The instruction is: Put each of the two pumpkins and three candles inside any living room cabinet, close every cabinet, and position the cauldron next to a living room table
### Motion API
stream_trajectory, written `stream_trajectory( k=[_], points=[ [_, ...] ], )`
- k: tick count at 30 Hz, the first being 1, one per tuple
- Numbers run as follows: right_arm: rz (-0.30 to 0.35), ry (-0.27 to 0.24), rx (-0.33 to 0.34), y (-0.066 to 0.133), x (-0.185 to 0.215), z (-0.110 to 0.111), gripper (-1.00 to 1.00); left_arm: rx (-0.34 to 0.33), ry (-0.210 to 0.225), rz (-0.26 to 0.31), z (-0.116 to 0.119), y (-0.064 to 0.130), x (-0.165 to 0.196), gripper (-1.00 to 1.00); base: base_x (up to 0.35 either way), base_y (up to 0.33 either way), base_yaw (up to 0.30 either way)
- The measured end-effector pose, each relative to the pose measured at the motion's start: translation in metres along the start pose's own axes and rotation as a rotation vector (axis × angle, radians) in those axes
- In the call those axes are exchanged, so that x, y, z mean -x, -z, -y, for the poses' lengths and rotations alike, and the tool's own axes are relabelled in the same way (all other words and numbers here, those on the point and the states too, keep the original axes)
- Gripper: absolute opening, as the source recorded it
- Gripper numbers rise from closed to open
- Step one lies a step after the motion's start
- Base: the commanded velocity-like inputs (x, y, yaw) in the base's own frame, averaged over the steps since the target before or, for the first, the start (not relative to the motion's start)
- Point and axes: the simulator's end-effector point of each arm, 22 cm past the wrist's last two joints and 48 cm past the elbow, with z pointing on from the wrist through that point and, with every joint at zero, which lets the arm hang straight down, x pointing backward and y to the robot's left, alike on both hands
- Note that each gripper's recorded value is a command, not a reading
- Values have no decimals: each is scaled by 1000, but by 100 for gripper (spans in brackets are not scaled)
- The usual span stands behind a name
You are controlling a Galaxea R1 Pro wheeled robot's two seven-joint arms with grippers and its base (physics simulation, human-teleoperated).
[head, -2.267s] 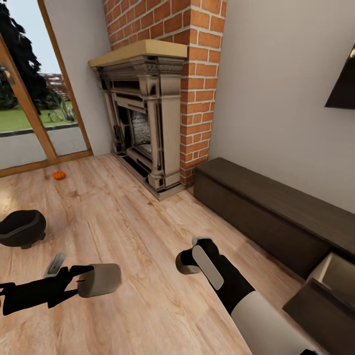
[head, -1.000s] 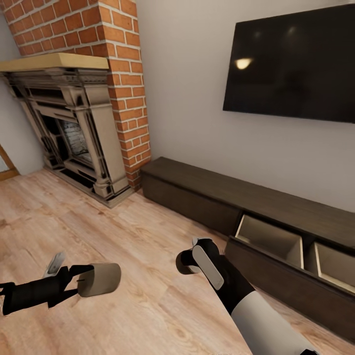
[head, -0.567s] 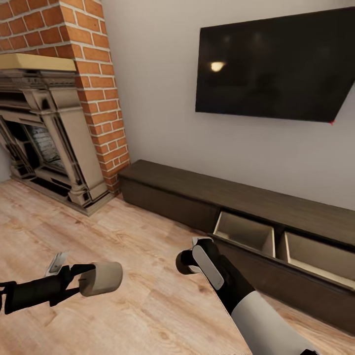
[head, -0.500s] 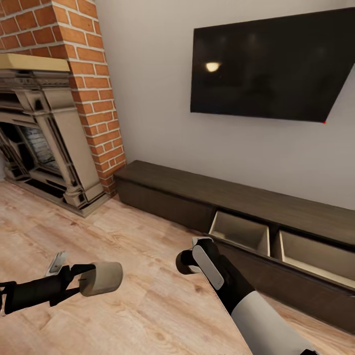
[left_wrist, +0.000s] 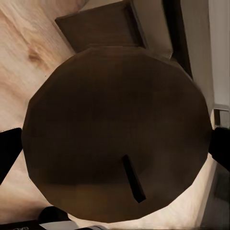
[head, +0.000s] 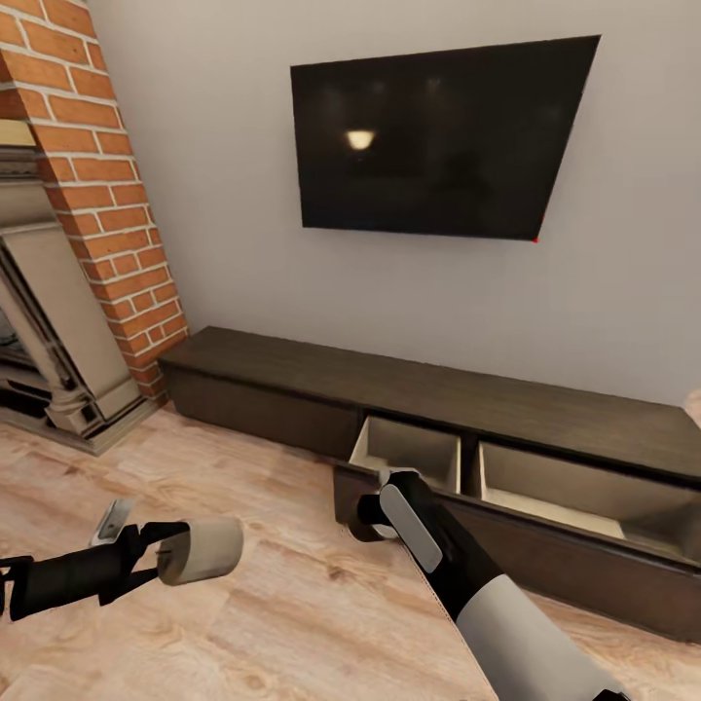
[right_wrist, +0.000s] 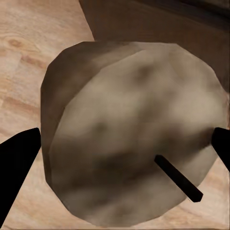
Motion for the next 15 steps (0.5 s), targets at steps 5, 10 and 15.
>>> stream_trajectory(
  k=[5,10,15],
  points=[
    [5,0,0,2,2,0,-100,-3,-2,3,2,1,0,-100,0,-279,-257],
    [10,1,0,5,3,-1,-100,-6,-5,5,4,2,0,-100,0,-283,-257],
    [14,1,0,7,5,-1,-100,-7,-10,-1,5,2,-2,-100,0,-289,-257]
  ],
)
